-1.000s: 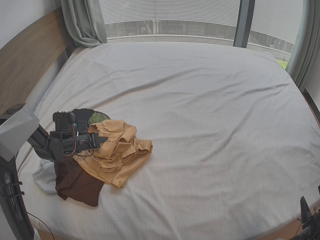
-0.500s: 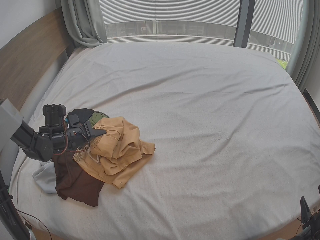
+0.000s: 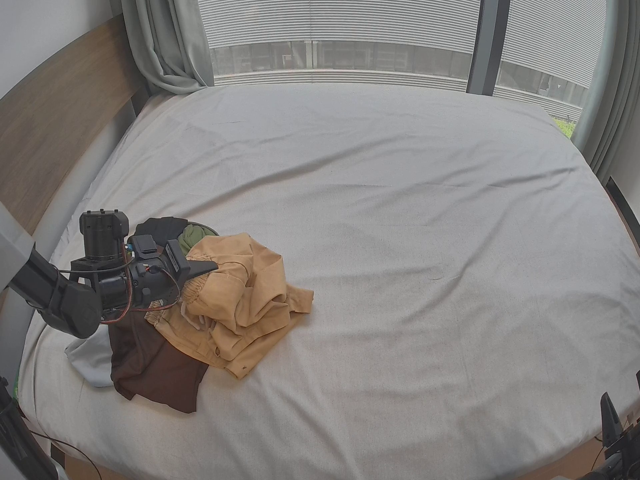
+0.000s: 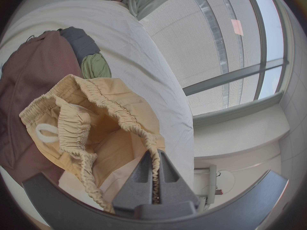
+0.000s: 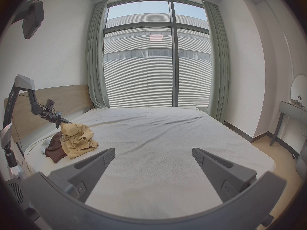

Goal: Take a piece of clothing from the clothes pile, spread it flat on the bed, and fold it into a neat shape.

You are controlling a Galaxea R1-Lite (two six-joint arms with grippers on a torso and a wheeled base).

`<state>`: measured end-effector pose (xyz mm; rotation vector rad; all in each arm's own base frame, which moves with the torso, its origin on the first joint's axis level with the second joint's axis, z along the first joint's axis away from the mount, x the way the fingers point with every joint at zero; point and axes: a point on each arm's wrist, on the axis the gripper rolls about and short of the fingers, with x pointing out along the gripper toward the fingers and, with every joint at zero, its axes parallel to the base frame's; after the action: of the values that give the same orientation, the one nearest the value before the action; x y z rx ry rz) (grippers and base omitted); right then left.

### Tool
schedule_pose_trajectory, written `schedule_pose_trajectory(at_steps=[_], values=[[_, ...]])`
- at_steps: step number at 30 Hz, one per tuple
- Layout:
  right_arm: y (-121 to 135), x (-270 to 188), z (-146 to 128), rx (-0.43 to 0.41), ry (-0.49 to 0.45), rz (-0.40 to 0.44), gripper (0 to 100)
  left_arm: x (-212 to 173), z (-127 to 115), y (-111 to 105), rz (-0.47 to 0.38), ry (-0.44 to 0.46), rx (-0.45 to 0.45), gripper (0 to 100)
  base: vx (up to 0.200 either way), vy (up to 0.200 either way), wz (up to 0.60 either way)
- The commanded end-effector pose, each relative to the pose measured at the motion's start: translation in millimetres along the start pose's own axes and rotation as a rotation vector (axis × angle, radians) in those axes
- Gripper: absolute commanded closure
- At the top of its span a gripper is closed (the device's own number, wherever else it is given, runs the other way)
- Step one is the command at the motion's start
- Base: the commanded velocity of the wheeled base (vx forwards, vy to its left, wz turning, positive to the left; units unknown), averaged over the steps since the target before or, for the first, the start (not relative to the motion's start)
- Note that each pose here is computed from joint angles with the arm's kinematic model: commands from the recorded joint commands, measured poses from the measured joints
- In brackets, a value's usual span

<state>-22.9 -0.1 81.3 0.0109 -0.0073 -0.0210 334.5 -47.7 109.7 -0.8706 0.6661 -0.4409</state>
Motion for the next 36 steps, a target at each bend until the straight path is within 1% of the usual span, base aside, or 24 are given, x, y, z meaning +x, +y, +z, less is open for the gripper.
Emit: schedule_pose_trajectory(at_steps=[1,11,12,14,16,20,21,25,28,33,36], values=[[-0.1,0.6,-5.1,0.0,0.009,-0.001,0,-1.4,0.0,-5.9,-0.026,-0.015,-0.047,100,0.0,0.0,0.0],[-0.1,0.6,-5.1,0.0,0.009,-0.001,0,2.0,-10.5,-14.4,-0.08,-0.009,-0.133,100,0.0,0.0,0.0],[-0.1,0.6,-5.1,0.0,0.009,-0.001,0,2.4,-10.4,-15.9,-0.09,-0.011,-0.158,100,0.0,0.0,0.0],[-0.1,0.6,-5.1,0.0,0.009,-0.001,0,2.3,-10.4,-17.0,-0.095,-0.012,-0.177,100,0.0,0.0,0.0],[-0.1,0.6,-5.1,0.0,0.009,-0.001,0,-0.2,-10.7,-21.3,-0.101,-0.011,-0.178,100,0.0,0.0,0.0],[-0.1,0.6,-5.1,0.0,0.009,-0.001,0,1.0,-15.9,-21.9,-0.093,0.0,-0.18,100,0.0,0.0,0.0],[-0.1,0.6,-5.1,0.0,0.009,-0.001,0,0.8,-17.2,-21.6,-0.081,-0.013,-0.18,100,0.0,0.0,0.0],[-0.1,0.6,-5.1,0.0,0.009,-0.001,0,0.5,-19.9,-23.5,-0.082,-0.018,-0.176,100,0.0,0.0,0.0],[-0.1,0.6,-5.1,0.0,0.009,-0.001,0,-2.2,-19.7,-28.4,-0.097,-0.024,-0.178,100,0.0,0.0,0.0],[-0.1,0.6,-5.1,0.0,0.009,-0.001,0,-2.8,-17.3,-43.5,-0.155,-0.032,-0.242,100,0.0,0.0,0.0],[-0.1,0.6,-5.1,0.0,0.009,-0.001,0,-4.6,-16.6,-49.2,-0.179,-0.037,-0.255,100,0.0,0.0,0.0]])
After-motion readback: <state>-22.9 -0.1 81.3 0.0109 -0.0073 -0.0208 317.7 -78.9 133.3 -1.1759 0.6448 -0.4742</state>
